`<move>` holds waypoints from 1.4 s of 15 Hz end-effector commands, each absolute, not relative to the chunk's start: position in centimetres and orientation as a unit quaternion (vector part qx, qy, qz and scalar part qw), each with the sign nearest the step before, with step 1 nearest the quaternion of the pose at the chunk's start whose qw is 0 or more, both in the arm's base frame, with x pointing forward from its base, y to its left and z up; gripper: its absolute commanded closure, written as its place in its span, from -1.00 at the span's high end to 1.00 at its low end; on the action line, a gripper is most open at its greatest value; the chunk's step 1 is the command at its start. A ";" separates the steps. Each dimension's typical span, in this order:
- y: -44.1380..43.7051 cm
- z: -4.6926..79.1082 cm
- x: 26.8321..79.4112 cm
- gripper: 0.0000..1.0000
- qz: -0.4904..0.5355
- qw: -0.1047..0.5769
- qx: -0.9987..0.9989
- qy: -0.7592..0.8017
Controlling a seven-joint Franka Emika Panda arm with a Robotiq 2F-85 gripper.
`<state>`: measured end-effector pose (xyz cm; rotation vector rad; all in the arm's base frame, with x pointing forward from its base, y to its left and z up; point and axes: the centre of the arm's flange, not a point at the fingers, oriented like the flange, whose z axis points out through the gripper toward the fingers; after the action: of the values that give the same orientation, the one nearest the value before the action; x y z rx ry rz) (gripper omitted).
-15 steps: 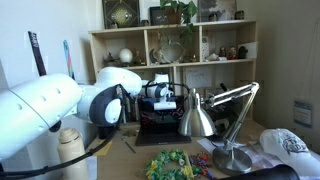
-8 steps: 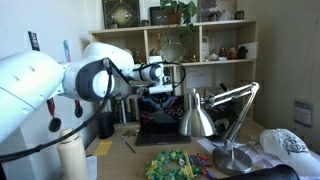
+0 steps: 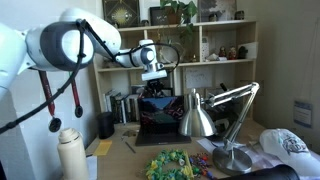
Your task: Turn on the laptop
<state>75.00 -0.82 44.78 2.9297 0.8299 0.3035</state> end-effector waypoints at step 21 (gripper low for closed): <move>8.0 38.2 45.0 -0.89 0.121 0.044 0.965 0.230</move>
<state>52.22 8.43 40.03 2.9266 0.7834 0.2779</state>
